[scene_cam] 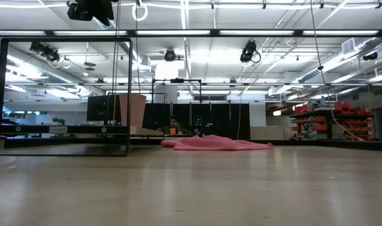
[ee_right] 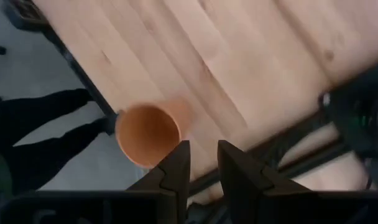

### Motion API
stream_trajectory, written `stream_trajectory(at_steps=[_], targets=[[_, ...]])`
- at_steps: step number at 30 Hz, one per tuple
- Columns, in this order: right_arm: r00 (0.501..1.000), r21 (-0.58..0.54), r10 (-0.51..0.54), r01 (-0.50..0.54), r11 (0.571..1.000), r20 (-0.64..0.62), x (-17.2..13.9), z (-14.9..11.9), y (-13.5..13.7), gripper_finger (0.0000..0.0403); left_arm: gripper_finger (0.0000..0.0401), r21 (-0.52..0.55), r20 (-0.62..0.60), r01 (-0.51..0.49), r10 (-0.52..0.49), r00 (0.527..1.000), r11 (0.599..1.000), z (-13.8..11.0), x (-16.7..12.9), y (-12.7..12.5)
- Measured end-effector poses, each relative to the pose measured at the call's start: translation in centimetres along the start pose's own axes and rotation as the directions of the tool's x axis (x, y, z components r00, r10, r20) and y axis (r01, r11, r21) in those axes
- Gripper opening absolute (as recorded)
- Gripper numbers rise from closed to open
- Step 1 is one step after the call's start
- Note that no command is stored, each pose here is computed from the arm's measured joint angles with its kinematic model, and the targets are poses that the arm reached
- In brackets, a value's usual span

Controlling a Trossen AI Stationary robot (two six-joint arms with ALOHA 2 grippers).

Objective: Stack small to large cups/mugs on shelf
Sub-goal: Put the orange cup on the shelf

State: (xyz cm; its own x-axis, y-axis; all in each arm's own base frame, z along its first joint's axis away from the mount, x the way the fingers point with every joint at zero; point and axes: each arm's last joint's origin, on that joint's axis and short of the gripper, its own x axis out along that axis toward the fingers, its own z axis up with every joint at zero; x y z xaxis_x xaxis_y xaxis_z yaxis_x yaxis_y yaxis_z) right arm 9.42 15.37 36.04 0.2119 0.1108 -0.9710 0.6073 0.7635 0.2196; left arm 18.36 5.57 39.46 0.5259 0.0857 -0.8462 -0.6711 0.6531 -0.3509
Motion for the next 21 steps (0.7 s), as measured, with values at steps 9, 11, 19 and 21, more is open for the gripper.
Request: stream_trajectory(at_steps=[9,11,19,21], targets=[[1.0,0.112,0.0,0.002,0.994,-0.025,5.5,-3.5,0.2,0.009,0.0092,-0.003,0.001,-0.006,0.006,1.0,1.0,-0.5,0.1,-0.7],[0.999,0.124,0.033,-0.029,0.992,-0.031,6.6,-3.6,0.4,0.009,0.009,-0.003,0.004,-0.01,0.01,1.0,1.0,-0.5,0.1,-0.7],[0.996,0.144,0.076,-0.07,0.987,-0.041,9.6,-3.9,0.5,0.009,0.0095,-0.021,0.02,-0.02,0.021,1.0,1.0,-0.4,0.1,-0.7],[0.997,0.144,0.07,-0.064,0.988,-0.039,9.7,-3.9,0.4,0.0091,0.0095,-0.021,0.02,-0.021,0.021,1.0,1.0,-0.4,0.1,-0.7]])
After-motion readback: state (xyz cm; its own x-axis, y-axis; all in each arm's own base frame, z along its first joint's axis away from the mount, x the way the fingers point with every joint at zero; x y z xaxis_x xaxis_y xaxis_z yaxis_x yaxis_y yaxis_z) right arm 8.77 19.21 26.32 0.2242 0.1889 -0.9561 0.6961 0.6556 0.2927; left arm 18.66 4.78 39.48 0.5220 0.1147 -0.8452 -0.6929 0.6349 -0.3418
